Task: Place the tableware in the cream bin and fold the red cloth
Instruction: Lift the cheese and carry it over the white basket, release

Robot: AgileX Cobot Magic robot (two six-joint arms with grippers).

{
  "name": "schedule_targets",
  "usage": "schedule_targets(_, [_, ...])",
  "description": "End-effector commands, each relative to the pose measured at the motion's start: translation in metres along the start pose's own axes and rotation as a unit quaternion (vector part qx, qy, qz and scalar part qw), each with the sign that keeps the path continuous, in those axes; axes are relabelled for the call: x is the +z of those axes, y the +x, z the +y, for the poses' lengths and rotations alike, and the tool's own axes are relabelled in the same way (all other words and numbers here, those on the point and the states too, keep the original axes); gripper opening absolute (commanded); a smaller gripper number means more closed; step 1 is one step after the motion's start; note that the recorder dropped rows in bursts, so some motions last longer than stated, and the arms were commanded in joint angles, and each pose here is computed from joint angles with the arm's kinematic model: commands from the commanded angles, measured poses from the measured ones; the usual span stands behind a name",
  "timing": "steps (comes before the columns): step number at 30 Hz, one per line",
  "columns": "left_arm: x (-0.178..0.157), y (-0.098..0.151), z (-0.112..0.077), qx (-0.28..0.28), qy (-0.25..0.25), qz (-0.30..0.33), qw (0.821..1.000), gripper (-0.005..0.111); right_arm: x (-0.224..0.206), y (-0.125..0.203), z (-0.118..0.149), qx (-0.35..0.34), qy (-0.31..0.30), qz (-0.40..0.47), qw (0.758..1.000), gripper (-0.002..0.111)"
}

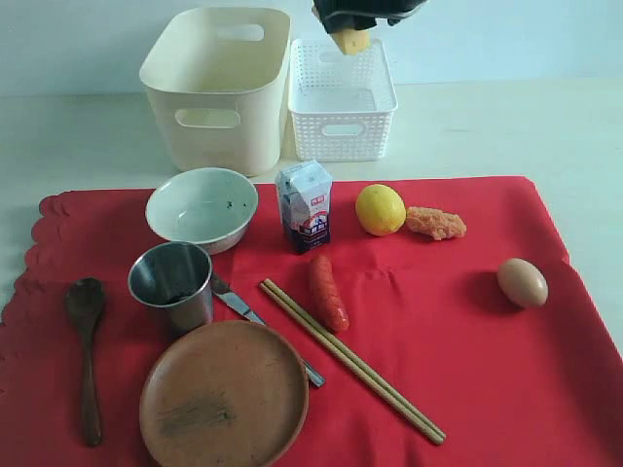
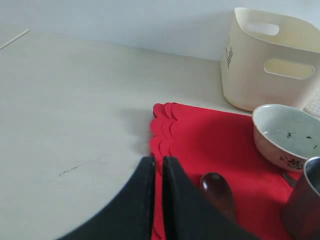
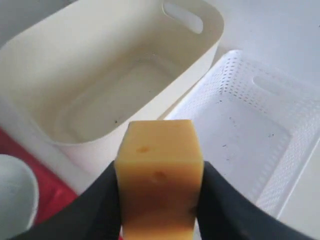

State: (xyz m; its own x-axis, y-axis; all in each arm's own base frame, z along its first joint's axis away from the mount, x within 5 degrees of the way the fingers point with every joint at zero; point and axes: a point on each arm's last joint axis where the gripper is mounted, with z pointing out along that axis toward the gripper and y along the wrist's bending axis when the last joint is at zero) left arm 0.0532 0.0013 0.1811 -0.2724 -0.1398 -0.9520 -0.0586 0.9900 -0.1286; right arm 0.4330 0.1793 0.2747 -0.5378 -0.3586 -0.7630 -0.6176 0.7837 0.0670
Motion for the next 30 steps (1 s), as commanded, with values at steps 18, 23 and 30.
schedule_targets(18, [0.0, 0.0, 0.0, 0.001, -0.001, -0.004, 1.0, 0.008, 0.138, 0.056, -0.068, 0.008, 0.058, 0.023, 0.998, 0.0])
schedule_targets(23, [0.0, 0.0, 0.0, 0.001, -0.001, -0.004, 1.0, 0.008, 0.137, 0.058, -0.068, -0.008, 0.059, 0.037, 0.998, 0.011])
schedule_targets(30, [0.0, 0.0, 0.0, 0.001, -0.001, -0.004, 1.0, 0.008, 0.137, 0.062, -0.066, -0.006, 0.043, 0.058, 0.997, 0.029])
